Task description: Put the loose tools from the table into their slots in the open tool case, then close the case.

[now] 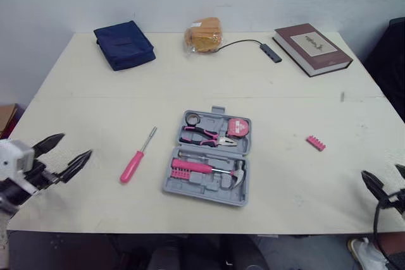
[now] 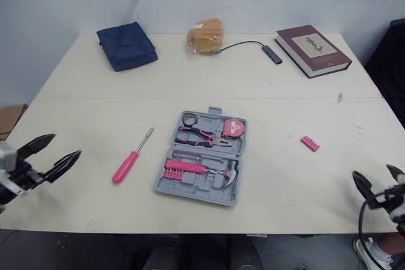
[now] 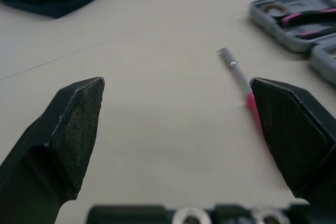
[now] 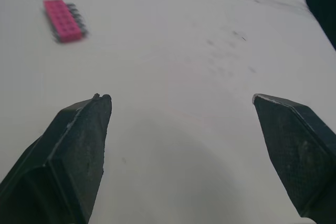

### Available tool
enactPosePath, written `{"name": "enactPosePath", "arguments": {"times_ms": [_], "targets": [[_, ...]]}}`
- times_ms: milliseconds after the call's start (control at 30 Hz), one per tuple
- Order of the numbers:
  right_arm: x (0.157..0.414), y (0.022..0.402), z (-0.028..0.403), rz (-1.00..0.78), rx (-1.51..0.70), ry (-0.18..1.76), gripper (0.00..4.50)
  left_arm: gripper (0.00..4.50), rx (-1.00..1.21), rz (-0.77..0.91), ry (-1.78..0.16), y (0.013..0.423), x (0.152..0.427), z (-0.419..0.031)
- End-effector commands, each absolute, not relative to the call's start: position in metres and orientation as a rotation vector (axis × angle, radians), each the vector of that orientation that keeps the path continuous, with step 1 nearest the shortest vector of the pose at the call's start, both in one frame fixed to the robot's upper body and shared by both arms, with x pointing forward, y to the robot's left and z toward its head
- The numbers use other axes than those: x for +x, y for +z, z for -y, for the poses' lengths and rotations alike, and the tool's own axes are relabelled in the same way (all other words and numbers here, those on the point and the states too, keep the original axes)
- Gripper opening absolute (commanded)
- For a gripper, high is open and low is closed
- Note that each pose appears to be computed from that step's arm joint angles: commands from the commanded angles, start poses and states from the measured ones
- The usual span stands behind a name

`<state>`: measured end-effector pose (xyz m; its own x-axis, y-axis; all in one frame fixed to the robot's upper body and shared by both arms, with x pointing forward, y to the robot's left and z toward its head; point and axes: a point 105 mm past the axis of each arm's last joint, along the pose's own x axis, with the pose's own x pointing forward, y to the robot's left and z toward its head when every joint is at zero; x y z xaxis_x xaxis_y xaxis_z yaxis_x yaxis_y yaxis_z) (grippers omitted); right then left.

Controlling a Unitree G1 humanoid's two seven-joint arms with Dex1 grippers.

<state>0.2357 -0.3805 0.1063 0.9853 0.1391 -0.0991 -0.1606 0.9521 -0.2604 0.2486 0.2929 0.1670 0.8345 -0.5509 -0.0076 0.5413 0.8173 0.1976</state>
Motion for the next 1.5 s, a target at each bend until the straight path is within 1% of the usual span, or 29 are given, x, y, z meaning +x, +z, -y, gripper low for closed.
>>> {"name": "enactPosePath", "arguments": {"times_ms": [33,167,233,300,367,533,600,700,1000,1100,1300,1333,1367,1500], "targets": [[0.25,0.117,0.36,-0.073,-0.319,0.293,4.5,4.48,0.221,0.112,-0.762,0.186,0.251,-0.256],[0.268,0.114,0.346,-0.118,-0.324,0.428,4.5,4.48,0.253,0.076,-0.985,0.187,0.249,-0.214],[0.278,0.113,0.342,-0.145,-0.304,0.484,4.5,4.48,0.222,0.065,-1.132,0.189,0.242,-0.187],[0.287,0.107,0.34,-0.181,-0.296,0.517,4.5,4.48,0.201,0.038,-1.293,0.187,0.23,-0.161],[0.296,0.104,0.339,-0.192,-0.284,0.525,4.5,4.48,0.178,0.032,-1.372,0.188,0.224,-0.149],[0.312,0.098,0.337,-0.221,-0.23,0.554,4.5,4.48,0.177,0.038,-1.432,0.192,0.222,-0.142],[0.314,0.094,0.336,-0.256,-0.177,0.584,4.5,4.48,0.186,0.026,-1.46,0.192,0.22,-0.14],[0.32,0.092,0.34,-0.277,-0.182,0.574,4.5,4.48,0.202,0.013,-1.48,0.193,0.22,-0.141],[0.324,0.084,0.339,-0.318,-0.176,0.595,4.5,4.48,0.209,0.001,-1.478,0.193,0.218,-0.142],[0.322,0.08,0.338,-0.338,-0.183,0.613,3.7,4.5,0.211,-0.002,-1.478,0.192,0.218,-0.142],[0.317,0.072,0.341,-0.343,-0.179,0.592,0.82,4.5,0.209,-0.009,-1.494,0.191,0.217,-0.141],[0.316,0.072,0.344,-0.34,-0.183,0.578,0.7,4.5,0.207,-0.016,-1.509,0.188,0.215,-0.14],[0.316,0.073,0.346,-0.331,-0.188,0.569,0.7,4.5,0.213,-0.019,-1.522,0.186,0.214,-0.139],[0.322,0.099,0.345,-0.179,-0.223,0.563,0.7,4.5,0.224,0.012,-1.529,0.187,0.218,-0.134]]}}
